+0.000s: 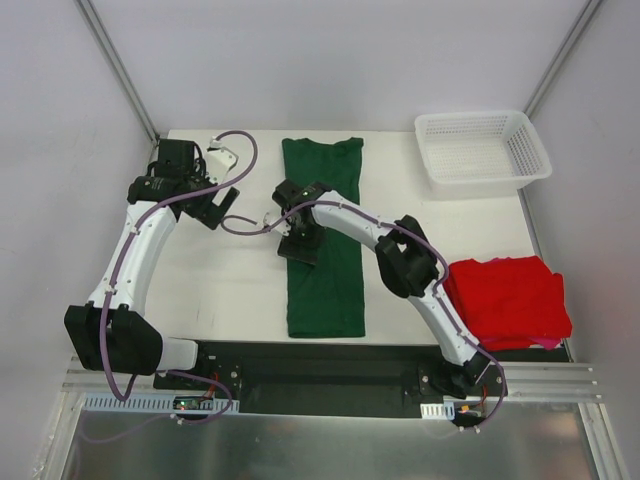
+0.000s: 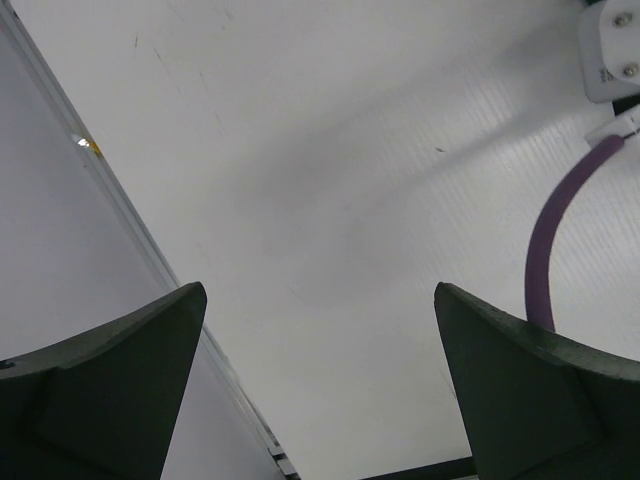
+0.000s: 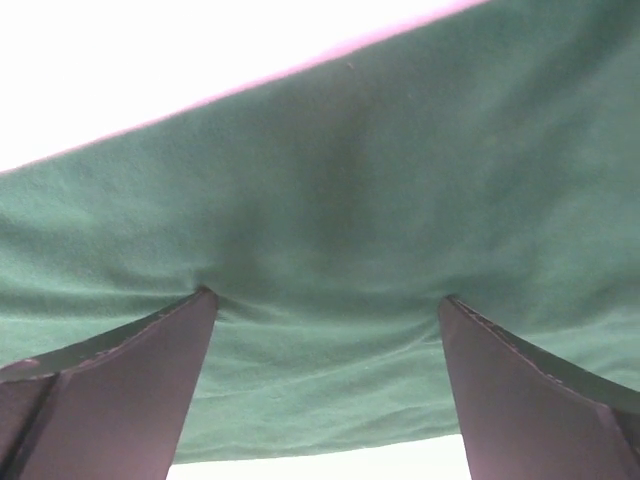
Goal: Fold and stack the t-shirts
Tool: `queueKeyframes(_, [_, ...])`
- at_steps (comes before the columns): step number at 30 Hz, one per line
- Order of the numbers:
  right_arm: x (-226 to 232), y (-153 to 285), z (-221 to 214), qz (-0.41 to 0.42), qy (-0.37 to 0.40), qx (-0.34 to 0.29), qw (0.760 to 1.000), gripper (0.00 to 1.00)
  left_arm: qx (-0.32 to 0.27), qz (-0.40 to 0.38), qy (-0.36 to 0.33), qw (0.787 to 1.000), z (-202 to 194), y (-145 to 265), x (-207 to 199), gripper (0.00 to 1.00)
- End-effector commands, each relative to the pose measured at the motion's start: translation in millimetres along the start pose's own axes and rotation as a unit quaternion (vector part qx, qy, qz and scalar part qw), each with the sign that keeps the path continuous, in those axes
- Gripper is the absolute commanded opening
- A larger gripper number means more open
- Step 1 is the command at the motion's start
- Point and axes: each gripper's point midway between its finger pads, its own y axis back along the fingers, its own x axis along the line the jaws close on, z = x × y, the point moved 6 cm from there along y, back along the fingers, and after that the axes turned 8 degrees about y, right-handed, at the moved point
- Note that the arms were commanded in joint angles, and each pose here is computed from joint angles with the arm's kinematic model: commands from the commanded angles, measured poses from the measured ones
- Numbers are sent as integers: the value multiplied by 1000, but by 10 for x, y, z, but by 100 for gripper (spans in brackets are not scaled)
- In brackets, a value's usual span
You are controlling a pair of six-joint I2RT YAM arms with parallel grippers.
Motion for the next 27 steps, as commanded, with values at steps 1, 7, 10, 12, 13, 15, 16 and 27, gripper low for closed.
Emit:
queueKeyframes(1, [-354,66,191,-66,-26,-50,996,97,-33,-5,-8,999,133,145,-35,99])
queueKeyframes(7, [-402,4,111,-63,-22,-35,997,97,-34,-5,-11,999,141,154,-48,99])
queueKeyframes(10, [-350,125,73,-60,-26,-40,997,97,-31,-6,-16,999,111,144,-67,99])
queueKeyframes(12, [-292,265,25,-57,-30,-47,997,97,-23,-7,-20,1000,60,122,-82,99])
queueKeyframes(13, [-270,325,21,-57,-32,-52,997,97,-20,-8,-26,999,37,113,-85,99])
queueKeyframes(15, [-222,590,-14,-63,-36,-66,995,97,-7,-10,-30,999,-52,69,-106,99])
queueKeyframes(16, [-189,707,-47,-63,-38,-68,995,97,1,-9,-28,1000,-86,46,-111,99])
queueKeyframes(27, [2,1712,-626,-35,-141,-154,977,97,18,-117,74,990,-241,13,-493,99])
